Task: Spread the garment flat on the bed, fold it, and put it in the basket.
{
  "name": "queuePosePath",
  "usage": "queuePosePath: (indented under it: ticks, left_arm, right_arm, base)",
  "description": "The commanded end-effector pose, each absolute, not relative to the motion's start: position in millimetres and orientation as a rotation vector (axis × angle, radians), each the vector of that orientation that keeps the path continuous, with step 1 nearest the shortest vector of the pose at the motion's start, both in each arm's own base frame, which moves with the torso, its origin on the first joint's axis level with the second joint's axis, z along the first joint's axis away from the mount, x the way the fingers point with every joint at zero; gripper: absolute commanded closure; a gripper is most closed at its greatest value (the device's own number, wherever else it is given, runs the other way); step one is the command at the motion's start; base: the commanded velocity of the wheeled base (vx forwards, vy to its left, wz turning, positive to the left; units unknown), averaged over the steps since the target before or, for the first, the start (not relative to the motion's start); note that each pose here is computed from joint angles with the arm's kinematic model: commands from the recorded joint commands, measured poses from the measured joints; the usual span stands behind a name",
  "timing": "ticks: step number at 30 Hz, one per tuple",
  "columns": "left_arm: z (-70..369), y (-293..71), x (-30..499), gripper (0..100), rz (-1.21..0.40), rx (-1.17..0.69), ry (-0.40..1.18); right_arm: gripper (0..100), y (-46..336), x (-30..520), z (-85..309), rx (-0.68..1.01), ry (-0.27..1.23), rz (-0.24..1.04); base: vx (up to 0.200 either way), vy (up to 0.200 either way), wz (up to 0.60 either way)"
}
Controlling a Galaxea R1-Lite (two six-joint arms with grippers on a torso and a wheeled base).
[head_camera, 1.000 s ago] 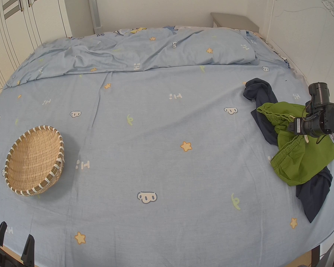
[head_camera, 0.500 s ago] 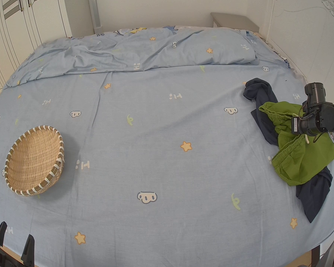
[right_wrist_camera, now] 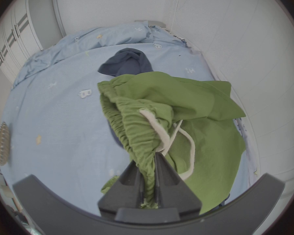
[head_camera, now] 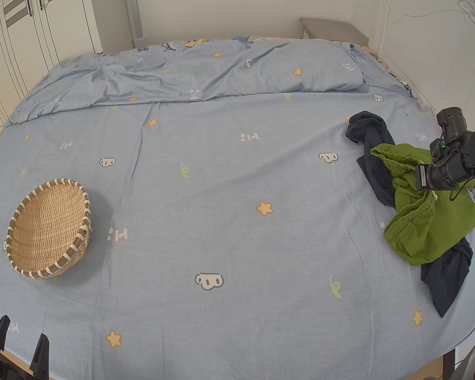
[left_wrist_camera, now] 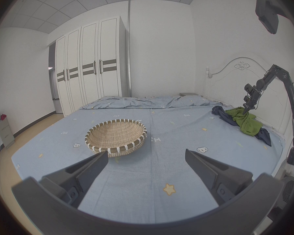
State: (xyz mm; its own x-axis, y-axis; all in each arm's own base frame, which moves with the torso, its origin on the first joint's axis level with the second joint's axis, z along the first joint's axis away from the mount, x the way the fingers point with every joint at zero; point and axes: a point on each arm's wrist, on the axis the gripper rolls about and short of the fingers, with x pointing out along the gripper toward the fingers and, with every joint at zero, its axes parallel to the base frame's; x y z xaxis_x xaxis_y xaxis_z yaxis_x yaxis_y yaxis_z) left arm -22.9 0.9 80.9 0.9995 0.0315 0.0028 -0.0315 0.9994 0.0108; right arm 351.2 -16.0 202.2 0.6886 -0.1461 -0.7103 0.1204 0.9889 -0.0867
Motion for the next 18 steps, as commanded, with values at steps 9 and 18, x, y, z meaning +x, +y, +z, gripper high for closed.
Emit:
queuePosePath:
  ticks: [9,18]
  left_arm:
    - [76,1,-23,0,0.032,0.011,-0.001]
    - [76,1,-23,0,0.032,0.011,-0.001]
  right_arm:
    - [100,22,310,268,0.237,0.771,0.155]
    - [100,73,302,268,0.283,0.803,0.263]
  base:
    - [0.0,0.0,0.0]
    - [0.0,0.0,0.0]
